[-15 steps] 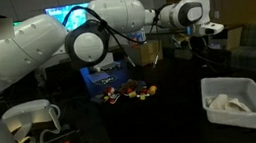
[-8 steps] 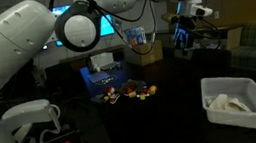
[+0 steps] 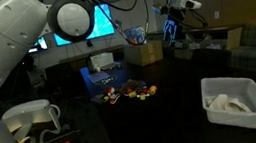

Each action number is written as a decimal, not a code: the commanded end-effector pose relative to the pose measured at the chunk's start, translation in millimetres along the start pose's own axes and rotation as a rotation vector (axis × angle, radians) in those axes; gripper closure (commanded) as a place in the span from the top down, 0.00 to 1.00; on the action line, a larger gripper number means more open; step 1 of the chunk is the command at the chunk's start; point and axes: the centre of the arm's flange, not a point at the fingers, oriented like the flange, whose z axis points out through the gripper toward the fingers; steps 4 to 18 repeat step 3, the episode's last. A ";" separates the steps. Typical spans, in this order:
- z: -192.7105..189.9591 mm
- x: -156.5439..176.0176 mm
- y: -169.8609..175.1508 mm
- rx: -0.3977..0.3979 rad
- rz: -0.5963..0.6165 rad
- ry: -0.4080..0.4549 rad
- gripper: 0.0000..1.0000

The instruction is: Use the towel to sweep the things on the table to the left and then put the towel in the white bin

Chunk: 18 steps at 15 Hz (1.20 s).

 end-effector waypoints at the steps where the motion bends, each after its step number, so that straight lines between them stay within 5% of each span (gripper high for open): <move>1: 14.1 -70.8 27.2 0.047 -0.021 -0.053 1.00; 2: -1.9 -6.8 -3.8 0.015 -0.008 -0.023 1.00; 18: -2.7 -9.8 -4.5 0.016 -0.010 -0.031 1.00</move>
